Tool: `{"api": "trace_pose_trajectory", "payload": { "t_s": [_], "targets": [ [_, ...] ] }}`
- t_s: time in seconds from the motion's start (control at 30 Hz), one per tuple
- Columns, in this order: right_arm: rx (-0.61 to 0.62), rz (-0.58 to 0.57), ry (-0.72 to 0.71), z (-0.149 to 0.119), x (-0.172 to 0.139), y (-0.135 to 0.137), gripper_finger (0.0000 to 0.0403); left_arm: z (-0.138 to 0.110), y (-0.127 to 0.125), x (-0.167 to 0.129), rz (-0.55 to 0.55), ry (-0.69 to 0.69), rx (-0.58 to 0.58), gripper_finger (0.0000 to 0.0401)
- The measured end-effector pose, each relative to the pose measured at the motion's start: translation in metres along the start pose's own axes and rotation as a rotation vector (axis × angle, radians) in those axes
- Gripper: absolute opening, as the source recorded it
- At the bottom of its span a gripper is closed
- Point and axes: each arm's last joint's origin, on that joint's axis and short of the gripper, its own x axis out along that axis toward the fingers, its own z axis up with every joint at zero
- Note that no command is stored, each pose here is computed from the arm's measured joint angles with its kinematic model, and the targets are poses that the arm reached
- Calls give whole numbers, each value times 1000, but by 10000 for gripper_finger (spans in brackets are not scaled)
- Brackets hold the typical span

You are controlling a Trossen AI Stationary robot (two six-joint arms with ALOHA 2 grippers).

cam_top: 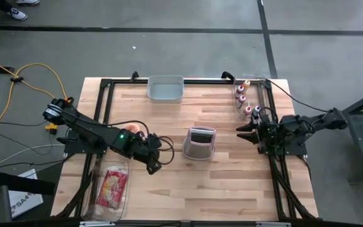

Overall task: Pick & Place Food Item
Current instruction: Put the pink donut into the gray bin

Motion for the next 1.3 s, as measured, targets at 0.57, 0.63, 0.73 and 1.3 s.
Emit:
{"api": "trace_pose_trajectory", "payload": {
  "t_s": [0.57,0.63,0.73,1.3],
  "targets": [
    [73,25,-54,-37,-6,-14,114,1,-1,0,-10,-7,-6,116],
    [83,31,-70,-43,-4,-15,114,1,-1,0,-13,-10,-7,116],
    [91,36,-82,-53,-1,-18,114,1,-1,0,-13,-10,-7,116],
    [117,59,-118,-59,2,-19,114,1,-1,0,-15,-9,-8,116]
  ]
}}
